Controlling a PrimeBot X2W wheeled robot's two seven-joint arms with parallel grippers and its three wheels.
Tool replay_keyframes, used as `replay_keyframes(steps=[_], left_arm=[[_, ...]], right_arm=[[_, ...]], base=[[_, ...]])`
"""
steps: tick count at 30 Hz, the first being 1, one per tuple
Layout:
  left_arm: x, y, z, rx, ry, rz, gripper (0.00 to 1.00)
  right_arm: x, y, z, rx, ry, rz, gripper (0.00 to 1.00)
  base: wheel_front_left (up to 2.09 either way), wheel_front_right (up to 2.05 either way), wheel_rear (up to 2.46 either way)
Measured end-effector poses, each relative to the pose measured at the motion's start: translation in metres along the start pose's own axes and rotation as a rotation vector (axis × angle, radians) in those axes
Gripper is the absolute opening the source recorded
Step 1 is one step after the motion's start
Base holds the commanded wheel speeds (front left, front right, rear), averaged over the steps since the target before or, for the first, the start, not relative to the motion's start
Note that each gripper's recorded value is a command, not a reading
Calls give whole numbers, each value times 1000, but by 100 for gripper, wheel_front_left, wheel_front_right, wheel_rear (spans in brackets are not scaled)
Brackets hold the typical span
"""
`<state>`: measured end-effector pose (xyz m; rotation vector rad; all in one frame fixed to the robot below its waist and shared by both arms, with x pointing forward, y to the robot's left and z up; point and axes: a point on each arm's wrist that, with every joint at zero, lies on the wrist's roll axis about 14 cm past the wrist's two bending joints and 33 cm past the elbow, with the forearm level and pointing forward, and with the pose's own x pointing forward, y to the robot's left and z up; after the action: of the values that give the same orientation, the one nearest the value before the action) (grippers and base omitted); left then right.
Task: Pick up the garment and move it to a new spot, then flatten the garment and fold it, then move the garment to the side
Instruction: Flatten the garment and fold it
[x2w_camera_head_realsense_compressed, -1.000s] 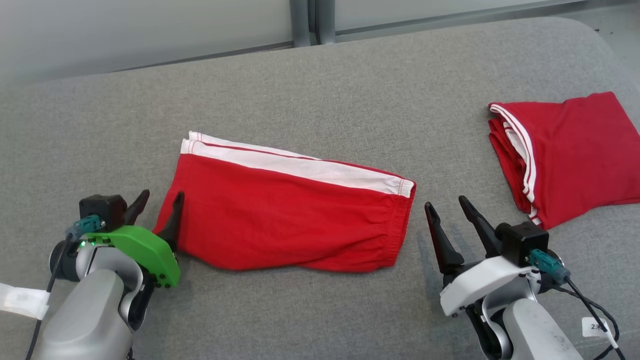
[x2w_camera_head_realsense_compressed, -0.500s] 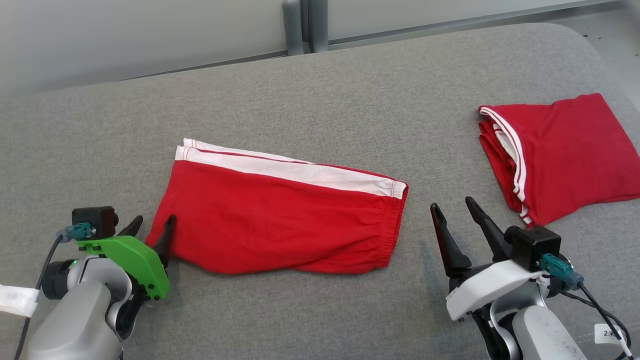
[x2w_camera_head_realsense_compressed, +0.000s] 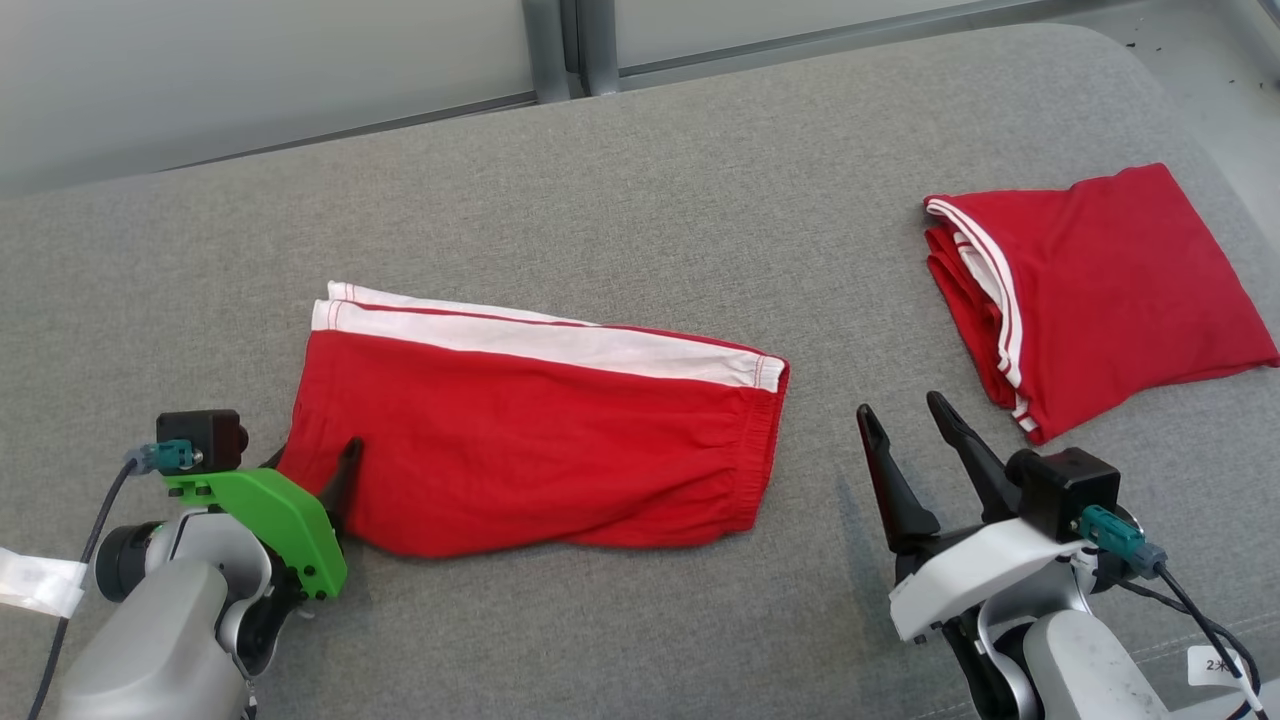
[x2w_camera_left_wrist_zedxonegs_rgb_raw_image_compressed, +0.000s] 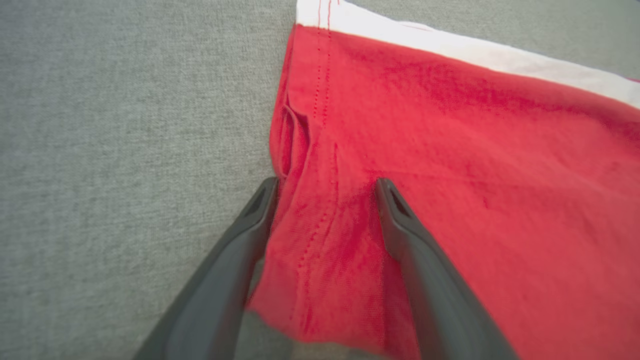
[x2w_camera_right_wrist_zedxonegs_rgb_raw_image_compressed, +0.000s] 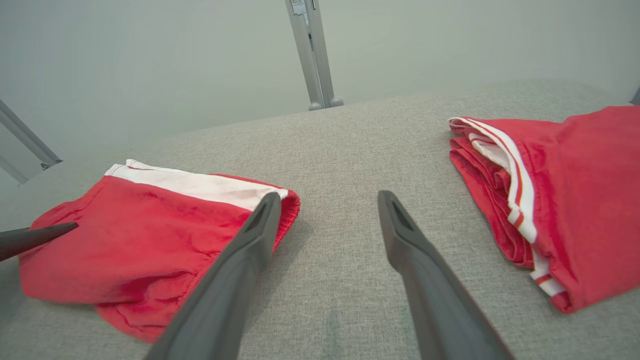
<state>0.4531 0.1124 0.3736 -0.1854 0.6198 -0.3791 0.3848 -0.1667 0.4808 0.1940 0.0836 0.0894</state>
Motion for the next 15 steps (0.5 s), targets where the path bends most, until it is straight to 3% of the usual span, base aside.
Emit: replay_keyframes(steps=[2,3,15], left_arm=[[0,-1,0,-5,3,-3,18],[0,-1,0,-6,2,-3,0],[-17,4,3,-116,-100,30,0]], right_arm=[[-1,0,1,0,-3,0,100],[-1,0,1,0,-5,0,100],[-5,6,5,2,-23,15,100]], base=[[0,0,0],[0,0,0],[0,0,0]])
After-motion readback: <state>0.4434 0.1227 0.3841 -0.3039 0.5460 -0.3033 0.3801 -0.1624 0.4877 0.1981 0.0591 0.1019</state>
